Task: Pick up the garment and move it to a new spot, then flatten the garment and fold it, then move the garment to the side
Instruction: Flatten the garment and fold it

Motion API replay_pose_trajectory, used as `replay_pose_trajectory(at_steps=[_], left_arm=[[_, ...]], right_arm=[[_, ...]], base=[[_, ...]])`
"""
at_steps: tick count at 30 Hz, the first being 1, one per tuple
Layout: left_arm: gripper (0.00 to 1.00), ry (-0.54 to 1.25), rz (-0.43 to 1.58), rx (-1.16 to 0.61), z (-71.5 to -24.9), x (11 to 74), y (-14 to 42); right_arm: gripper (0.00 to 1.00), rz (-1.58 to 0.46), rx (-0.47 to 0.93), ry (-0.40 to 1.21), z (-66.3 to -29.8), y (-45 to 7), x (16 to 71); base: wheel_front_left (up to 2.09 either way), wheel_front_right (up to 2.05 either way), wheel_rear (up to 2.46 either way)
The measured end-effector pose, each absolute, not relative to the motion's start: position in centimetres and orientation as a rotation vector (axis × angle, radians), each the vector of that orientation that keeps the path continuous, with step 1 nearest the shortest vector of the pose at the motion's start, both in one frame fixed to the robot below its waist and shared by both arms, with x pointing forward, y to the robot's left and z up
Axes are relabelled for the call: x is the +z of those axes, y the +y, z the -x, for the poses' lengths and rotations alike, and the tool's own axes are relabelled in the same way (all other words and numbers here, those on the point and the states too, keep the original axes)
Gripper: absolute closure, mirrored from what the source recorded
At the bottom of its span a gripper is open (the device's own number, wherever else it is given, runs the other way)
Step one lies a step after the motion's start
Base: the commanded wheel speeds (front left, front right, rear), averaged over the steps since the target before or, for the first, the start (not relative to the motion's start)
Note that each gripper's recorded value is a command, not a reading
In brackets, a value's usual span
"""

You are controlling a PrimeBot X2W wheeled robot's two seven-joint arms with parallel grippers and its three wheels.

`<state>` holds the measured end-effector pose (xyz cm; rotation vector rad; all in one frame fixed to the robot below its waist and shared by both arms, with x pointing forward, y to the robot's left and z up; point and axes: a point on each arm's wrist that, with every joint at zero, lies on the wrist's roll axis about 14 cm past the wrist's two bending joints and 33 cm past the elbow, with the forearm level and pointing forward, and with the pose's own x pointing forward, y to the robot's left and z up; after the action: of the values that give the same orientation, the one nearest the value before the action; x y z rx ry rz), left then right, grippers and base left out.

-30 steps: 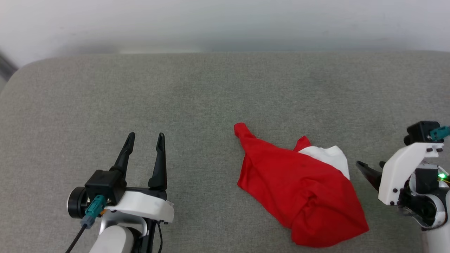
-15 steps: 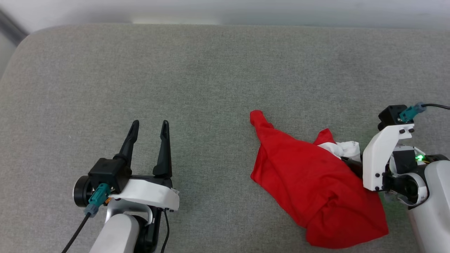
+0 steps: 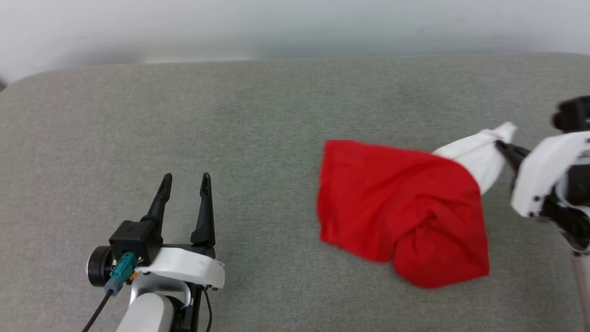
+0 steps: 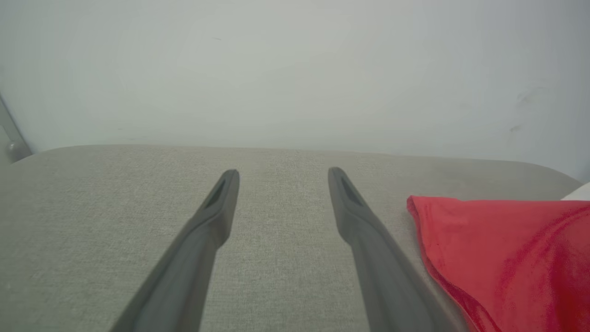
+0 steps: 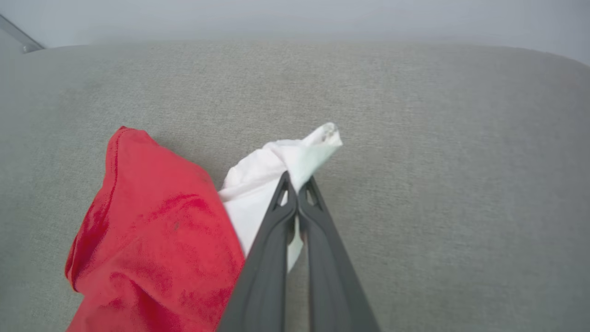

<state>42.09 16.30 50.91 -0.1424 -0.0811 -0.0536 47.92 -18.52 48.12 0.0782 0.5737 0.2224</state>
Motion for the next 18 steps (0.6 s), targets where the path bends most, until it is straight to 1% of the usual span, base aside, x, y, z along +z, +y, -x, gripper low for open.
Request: replay_pose_trajectory(at_steps=[3,7,9,12,13,14,18], left_arm=[[0.0,-0.085,0.147,-0.072,-42.1,51.1,15.6],[0.0,-0.083,0.151,-0.092,-41.9,51.1,14.9],[0.0,-0.084,0.151,-0.095,-41.8,51.1,14.8],[0.0,-0.083,0.149,-0.096,-41.7,51.1,14.9],[0.0,-0.081,0.147,-0.095,-41.6,51.1,14.9],[0.0,-0.077,0.147,-0.093,-41.5,51.0,14.9],[0.0,-0.07,0.142,-0.092,-41.1,50.9,15.0]], right_arm=[[1.0,-0.125,0.097,0.544,-46.3,-22.8,48.3],[1.0,-0.22,-0.082,0.612,-41.9,-27.8,44.8],[1.0,-0.278,-0.146,0.69,-39.0,-28.6,41.8],[1.0,-0.359,-0.205,0.813,-34.7,-28.2,37.6],[0.62,-0.374,-0.217,0.831,-33.8,-28.0,36.9],[0.0,-0.383,-0.225,0.823,-33.5,-27.9,36.7],[0.0,-0.383,-0.235,0.662,-34.6,-27.7,38.6]], base=[[0.0,0.0,0.0],[0.0,0.0,0.0],[0.0,0.0,0.0],[0.0,0.0,0.0],[0.0,0.0,0.0],[0.0,0.0,0.0],[0.0,0.0,0.0]])
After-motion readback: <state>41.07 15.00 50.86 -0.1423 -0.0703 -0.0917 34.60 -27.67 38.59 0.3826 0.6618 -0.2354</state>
